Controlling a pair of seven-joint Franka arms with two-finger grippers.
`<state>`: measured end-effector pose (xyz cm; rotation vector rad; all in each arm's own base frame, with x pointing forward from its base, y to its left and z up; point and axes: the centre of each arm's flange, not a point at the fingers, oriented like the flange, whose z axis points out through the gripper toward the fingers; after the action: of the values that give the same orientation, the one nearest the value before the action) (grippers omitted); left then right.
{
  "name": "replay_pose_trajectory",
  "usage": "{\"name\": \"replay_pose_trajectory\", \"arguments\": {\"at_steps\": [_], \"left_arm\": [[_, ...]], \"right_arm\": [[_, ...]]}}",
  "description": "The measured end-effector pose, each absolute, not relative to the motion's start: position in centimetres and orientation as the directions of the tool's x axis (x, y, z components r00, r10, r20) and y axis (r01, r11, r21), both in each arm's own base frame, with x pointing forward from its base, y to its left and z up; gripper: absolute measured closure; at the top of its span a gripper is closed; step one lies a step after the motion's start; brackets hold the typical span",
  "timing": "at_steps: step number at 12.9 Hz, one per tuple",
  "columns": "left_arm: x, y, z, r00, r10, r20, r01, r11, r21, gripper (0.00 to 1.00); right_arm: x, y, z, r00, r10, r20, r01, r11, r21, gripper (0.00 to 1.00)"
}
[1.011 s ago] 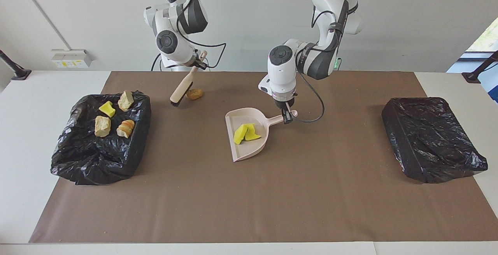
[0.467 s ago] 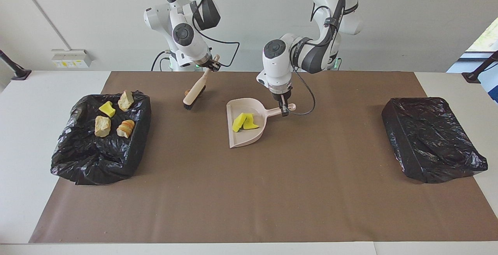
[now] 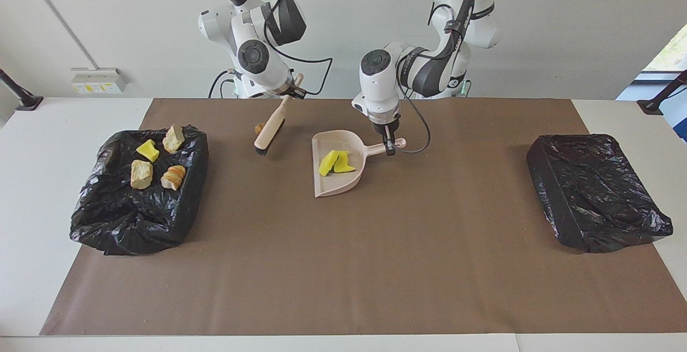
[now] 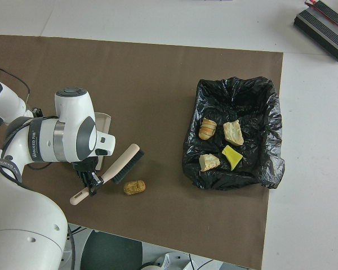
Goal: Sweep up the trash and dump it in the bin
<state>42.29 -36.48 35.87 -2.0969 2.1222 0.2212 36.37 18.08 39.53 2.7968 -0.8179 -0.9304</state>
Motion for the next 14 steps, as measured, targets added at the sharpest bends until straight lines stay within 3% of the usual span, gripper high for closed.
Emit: {"name": "replay_pose_trajectory", "arguments": {"at_steps": [4,9,12,14], "left_arm": [[42.2,-36.5,35.9,-0.013,-0.978,-0.209,-1.000,0.013,0.000,0.68],[42.2,-36.6,35.8,-0.014,-0.978,-0.210,-1.000,0.014,0.000,0.68],[42.1,-36.6,35.7,-0.014,-0.978,-0.210,-1.000,0.014,0.001,0.68],[42.1,-36.6,35.7,-0.013,-0.978,-0.210,-1.000,0.013,0.001,0.68]], "right_arm": [[32.9,17.0,38.4,0.574,-0.647,-0.502,-0.560,-0.757,0.336,0.73],[30.7,16.1,35.5,0.540,-0.682,-0.493,-0.665,-0.705,0.247,0.73],[32.4,16.2,35.5,0.622,-0.623,-0.474,-0.646,-0.751,0.138,0.73],[36.6,16.8,37.1,0.669,-0.587,-0.456,-0.637,-0.769,0.057,0.73]]}}
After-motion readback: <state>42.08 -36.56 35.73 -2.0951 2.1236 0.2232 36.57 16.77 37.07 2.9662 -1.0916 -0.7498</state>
